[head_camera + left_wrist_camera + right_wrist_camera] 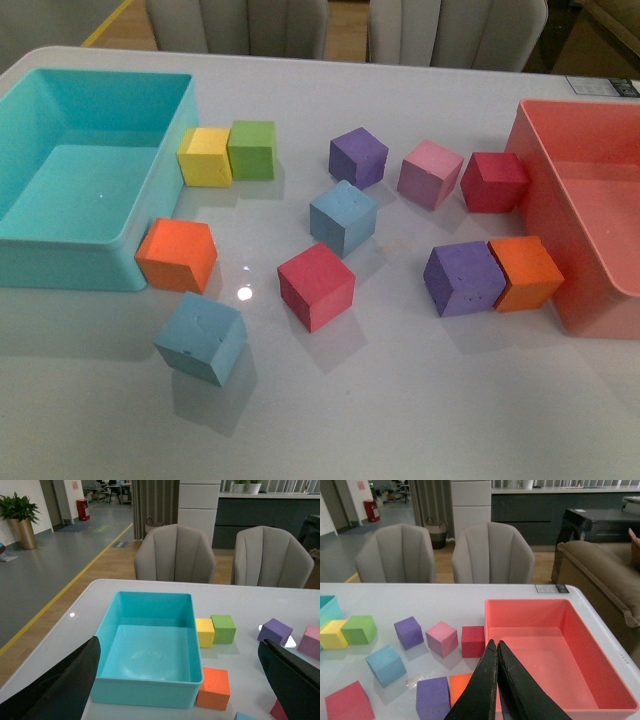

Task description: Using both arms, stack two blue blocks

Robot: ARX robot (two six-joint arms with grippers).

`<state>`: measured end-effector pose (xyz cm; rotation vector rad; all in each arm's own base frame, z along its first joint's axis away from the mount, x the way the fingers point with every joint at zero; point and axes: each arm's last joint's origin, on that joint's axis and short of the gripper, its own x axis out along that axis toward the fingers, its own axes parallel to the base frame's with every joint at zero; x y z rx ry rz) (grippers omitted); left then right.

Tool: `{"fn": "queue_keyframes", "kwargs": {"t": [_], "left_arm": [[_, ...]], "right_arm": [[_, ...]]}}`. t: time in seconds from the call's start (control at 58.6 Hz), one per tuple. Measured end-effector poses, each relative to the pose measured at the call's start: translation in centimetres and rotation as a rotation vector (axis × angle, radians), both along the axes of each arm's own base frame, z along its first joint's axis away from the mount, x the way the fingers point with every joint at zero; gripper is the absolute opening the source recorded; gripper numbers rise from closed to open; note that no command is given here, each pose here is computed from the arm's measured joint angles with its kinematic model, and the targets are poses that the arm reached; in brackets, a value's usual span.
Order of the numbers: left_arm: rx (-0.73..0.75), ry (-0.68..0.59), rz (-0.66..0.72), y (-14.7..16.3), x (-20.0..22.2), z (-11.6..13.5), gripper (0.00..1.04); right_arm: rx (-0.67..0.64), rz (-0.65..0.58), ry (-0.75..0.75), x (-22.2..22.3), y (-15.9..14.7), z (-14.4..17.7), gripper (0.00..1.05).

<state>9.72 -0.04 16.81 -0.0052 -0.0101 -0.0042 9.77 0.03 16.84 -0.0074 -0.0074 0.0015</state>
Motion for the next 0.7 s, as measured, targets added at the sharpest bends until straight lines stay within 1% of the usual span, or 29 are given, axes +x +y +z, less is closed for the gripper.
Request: {"fn": "queue_keyframes", "kwargs": {"t": [0.205,0.393,0.41,0.427,0.444,0.495,0.512,0.546,0.563,0.598,0.649,0.7], "left_arm": [[0.000,0.000,0.000,0.0,0.0,0.0,0.96],[0.002,0.003,-0.003,0.0,0.0,0.0,0.96],[0.014,0.057,-0.024,0.0,0.1,-0.2,0.96],[0.020,0.137,-0.066,-0.1,0.1,-0.1,0.96],[0.024,0.186,-0.085,-0.2,0.0,-0.1,0.96],[0.020,0.467,-0.166,-0.7,0.4,0.4,0.96],[0.021,0.505,-0.176,-0.8,0.5,0.4,0.96],[0.036,0.611,-0.203,-1.3,1.0,0.5,0.96],[0.041,0.627,-0.208,-1.4,1.2,0.5,0.96],[0.063,0.667,-0.230,-2.0,1.9,0.5,0.96],[0.092,0.681,-0.256,-3.0,2.8,0.6,0.96],[0.115,0.680,-0.287,-4.1,3.7,0.8,0.96]], "right_arm": [[0.000,0.000,-0.003,-0.1,0.0,0.0,0.02],[0.000,0.000,-0.004,-0.1,0.0,0.0,0.36],[0.000,0.000,-0.004,-0.1,0.0,0.0,0.39],[0.000,0.000,-0.004,-0.1,0.0,0.0,0.43],[0.000,-0.001,-0.005,-0.1,0.0,0.0,0.44],[0.000,0.000,-0.004,-0.1,0.0,0.0,0.55],[0.000,0.000,-0.004,-0.1,0.0,0.0,0.57],[0.000,0.001,-0.005,-0.1,0.0,0.0,0.64],[0.000,0.001,-0.005,-0.1,0.0,0.0,0.65],[0.000,0.000,-0.005,-0.1,0.0,0.0,0.72],[0.000,0.000,-0.005,-0.1,0.0,0.0,0.79],[0.000,0.000,-0.005,-0.1,0.0,0.0,0.89]]}}
